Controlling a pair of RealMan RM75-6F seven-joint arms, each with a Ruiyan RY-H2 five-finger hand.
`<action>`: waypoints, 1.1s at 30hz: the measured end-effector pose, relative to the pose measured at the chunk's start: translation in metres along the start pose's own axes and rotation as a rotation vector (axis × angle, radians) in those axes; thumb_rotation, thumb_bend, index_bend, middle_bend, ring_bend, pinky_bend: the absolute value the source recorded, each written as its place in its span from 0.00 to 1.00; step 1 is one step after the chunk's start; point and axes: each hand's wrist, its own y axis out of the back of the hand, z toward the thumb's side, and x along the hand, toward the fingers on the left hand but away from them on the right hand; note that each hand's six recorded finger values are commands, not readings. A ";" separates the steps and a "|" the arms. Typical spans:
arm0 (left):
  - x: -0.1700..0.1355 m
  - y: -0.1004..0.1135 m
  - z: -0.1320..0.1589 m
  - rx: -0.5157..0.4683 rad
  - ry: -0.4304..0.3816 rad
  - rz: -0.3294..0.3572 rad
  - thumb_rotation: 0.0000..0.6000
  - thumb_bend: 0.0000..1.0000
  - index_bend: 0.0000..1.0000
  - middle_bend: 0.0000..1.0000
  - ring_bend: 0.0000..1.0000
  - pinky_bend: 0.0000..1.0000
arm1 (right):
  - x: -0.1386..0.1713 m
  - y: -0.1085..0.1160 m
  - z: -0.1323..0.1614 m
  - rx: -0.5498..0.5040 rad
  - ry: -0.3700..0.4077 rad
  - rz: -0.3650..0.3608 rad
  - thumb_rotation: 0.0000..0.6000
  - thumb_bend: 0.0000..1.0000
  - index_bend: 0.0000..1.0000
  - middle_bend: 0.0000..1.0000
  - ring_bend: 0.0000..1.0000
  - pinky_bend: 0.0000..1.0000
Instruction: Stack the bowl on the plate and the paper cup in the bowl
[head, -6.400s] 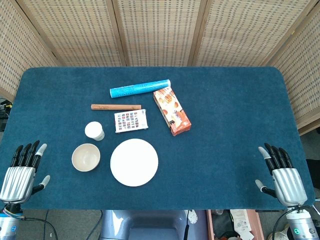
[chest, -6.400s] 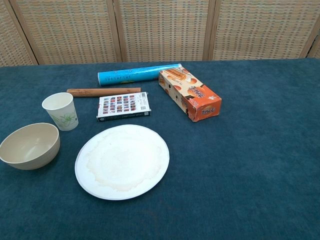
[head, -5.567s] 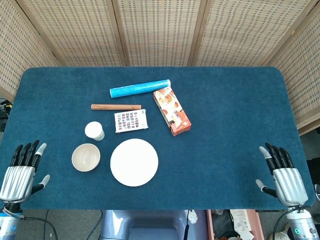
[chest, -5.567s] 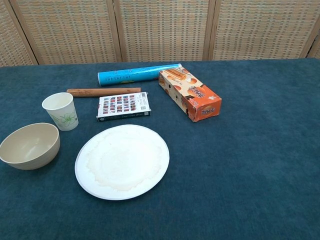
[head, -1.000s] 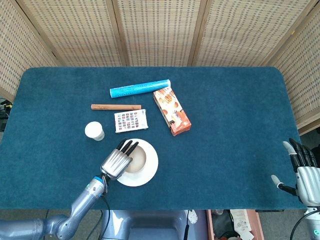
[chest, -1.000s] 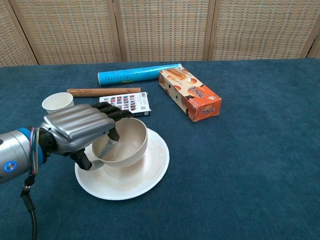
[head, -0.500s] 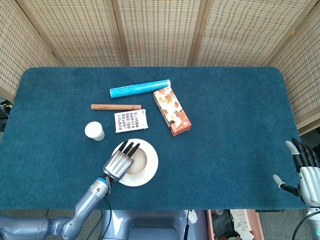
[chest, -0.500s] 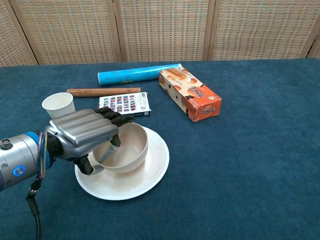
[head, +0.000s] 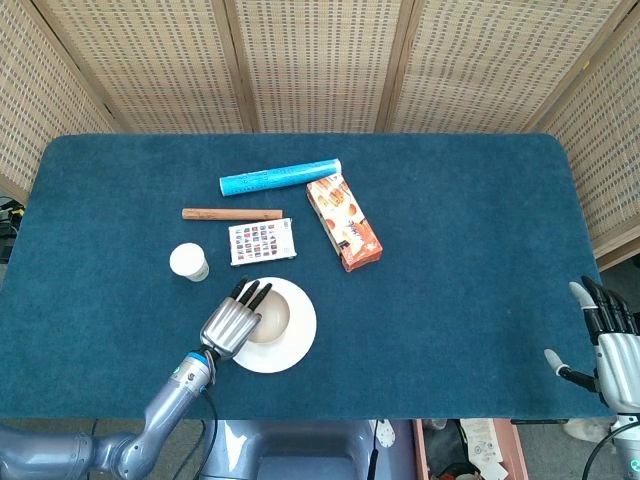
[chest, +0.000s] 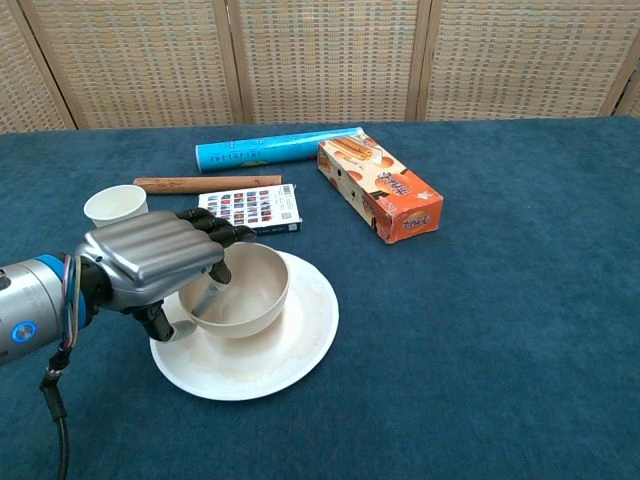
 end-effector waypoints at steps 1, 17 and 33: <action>0.000 0.000 0.000 0.000 -0.001 0.000 1.00 0.33 0.52 0.00 0.00 0.00 | 0.000 0.000 0.000 0.000 0.000 0.000 1.00 0.20 0.03 0.00 0.00 0.00; -0.012 0.015 -0.011 -0.033 0.010 0.044 1.00 0.29 0.30 0.00 0.00 0.00 | 0.000 0.001 -0.001 -0.002 -0.002 -0.004 1.00 0.20 0.03 0.00 0.00 0.00; -0.069 0.042 -0.142 -0.080 0.255 0.146 1.00 0.29 0.31 0.00 0.00 0.00 | 0.000 -0.003 0.004 0.017 0.009 0.009 1.00 0.20 0.03 0.00 0.00 0.00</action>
